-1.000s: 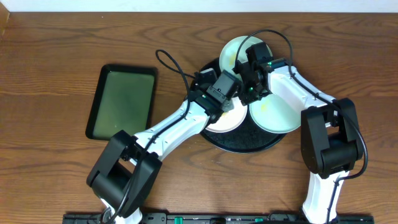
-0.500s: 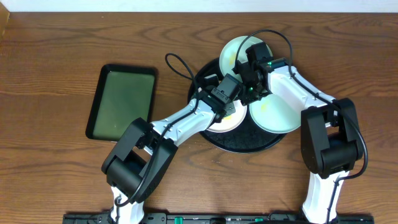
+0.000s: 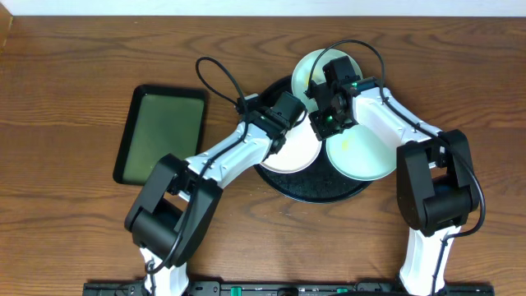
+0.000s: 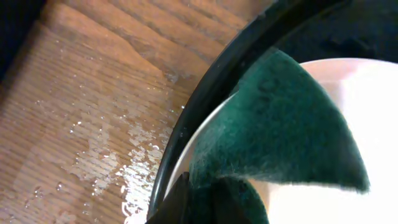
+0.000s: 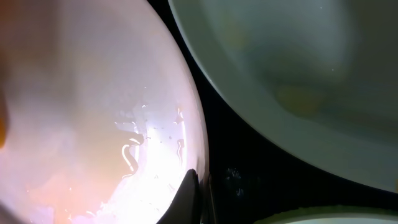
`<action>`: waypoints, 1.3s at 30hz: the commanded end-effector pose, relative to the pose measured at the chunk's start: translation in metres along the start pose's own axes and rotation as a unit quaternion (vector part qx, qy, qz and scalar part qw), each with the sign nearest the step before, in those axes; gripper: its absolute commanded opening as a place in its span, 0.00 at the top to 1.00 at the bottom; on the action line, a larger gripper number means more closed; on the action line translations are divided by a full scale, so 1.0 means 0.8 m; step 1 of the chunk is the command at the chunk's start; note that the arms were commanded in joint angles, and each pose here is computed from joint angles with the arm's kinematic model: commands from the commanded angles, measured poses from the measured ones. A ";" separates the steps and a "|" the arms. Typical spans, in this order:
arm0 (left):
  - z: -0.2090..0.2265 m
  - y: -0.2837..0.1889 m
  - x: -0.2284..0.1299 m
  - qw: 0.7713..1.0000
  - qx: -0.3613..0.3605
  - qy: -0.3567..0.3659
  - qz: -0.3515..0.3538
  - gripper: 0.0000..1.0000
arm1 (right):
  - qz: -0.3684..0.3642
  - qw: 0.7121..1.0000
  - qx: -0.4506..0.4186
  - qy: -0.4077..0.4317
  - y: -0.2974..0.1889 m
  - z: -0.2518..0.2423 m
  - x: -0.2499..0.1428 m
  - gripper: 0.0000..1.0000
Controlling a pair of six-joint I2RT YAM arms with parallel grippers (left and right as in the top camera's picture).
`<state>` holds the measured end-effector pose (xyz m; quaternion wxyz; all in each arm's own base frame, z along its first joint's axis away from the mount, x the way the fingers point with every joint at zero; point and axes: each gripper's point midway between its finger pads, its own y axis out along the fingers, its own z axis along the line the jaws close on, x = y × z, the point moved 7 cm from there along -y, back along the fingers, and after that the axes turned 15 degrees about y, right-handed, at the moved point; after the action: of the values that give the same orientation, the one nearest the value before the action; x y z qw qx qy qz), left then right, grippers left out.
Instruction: Clean dirty plates on tray and stack at the side
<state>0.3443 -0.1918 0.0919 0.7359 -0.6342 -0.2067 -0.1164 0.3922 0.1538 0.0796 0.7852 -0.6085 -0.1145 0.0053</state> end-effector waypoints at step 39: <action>0.026 -0.059 0.018 0.999 -0.023 -0.011 -0.026 0.93 | -0.013 1.000 0.010 0.013 -0.005 0.003 0.007 0.99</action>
<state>0.3325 -0.1899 0.1127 0.7271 -0.6493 -0.1854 -0.1240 0.3929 0.1545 0.0799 0.7879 -0.6059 -0.1096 -0.0008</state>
